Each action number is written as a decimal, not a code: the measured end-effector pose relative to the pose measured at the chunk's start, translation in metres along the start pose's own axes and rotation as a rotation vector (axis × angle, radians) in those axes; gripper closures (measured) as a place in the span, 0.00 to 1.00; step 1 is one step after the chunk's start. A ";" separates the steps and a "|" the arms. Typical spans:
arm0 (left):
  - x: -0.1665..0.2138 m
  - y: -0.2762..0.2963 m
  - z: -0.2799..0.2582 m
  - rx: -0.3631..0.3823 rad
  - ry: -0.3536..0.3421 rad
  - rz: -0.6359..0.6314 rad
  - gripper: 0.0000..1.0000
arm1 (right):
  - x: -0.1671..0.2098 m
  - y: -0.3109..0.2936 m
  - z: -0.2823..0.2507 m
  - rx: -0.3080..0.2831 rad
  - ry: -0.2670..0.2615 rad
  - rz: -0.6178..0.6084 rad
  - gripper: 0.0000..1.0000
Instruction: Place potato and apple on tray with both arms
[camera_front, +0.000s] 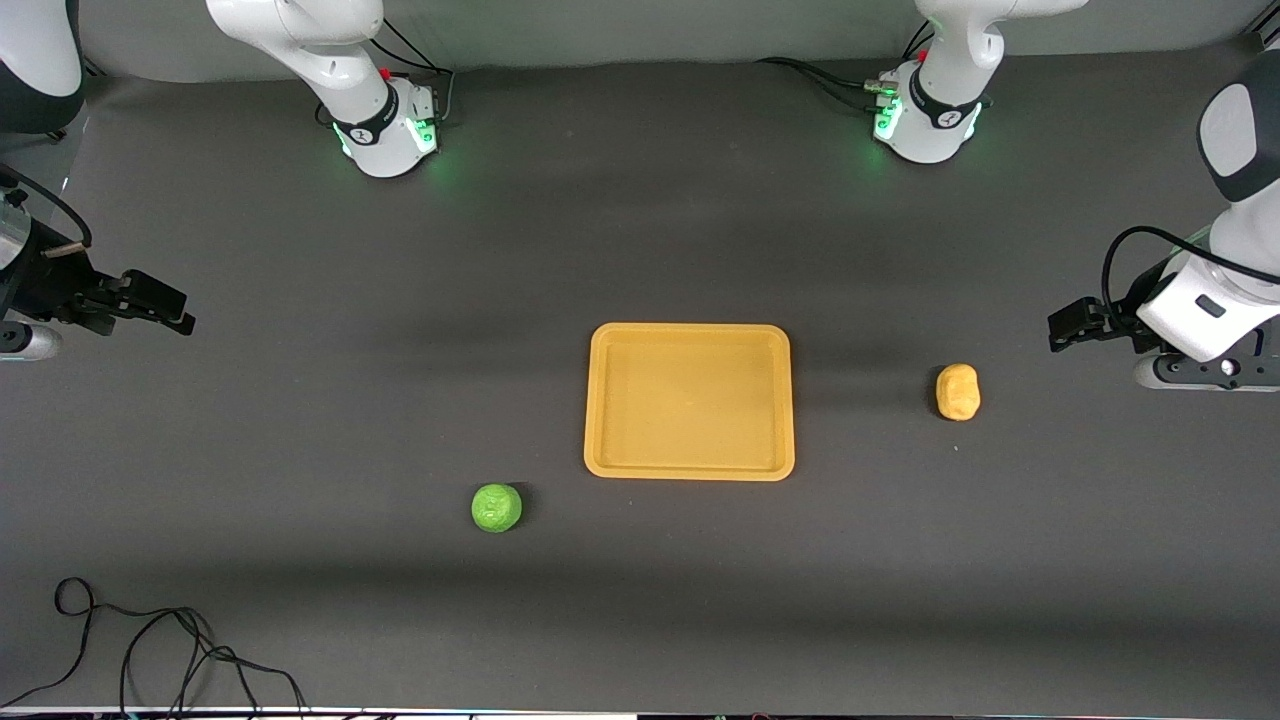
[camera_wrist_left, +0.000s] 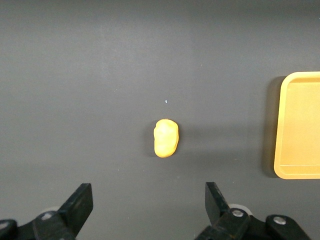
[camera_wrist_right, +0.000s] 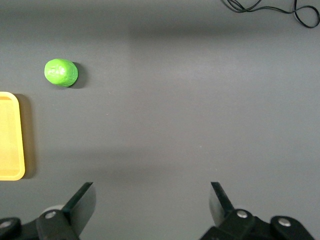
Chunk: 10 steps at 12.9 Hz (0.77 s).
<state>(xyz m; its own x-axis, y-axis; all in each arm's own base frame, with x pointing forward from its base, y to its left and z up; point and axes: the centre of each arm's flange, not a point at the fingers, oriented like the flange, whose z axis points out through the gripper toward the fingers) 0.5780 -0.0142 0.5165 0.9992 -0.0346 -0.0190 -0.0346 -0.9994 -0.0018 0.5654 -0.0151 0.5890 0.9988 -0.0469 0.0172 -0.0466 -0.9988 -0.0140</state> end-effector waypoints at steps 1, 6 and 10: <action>0.000 0.000 0.000 0.000 0.000 0.000 0.00 | 0.000 0.000 0.000 0.000 0.000 0.000 0.00; 0.000 0.000 0.000 0.000 -0.001 -0.001 0.00 | 0.000 0.002 0.000 0.000 0.000 0.004 0.00; 0.000 0.000 0.002 -0.001 -0.004 0.000 0.00 | 0.000 0.001 0.000 0.000 -0.001 0.003 0.00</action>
<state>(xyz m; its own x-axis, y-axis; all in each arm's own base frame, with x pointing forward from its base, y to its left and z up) 0.5776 -0.0142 0.5145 0.9991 -0.0344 -0.0231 -0.0344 -0.9994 -0.0013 0.5653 -0.0165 0.5890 0.9986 -0.0498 0.0166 -0.0496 -0.9987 -0.0141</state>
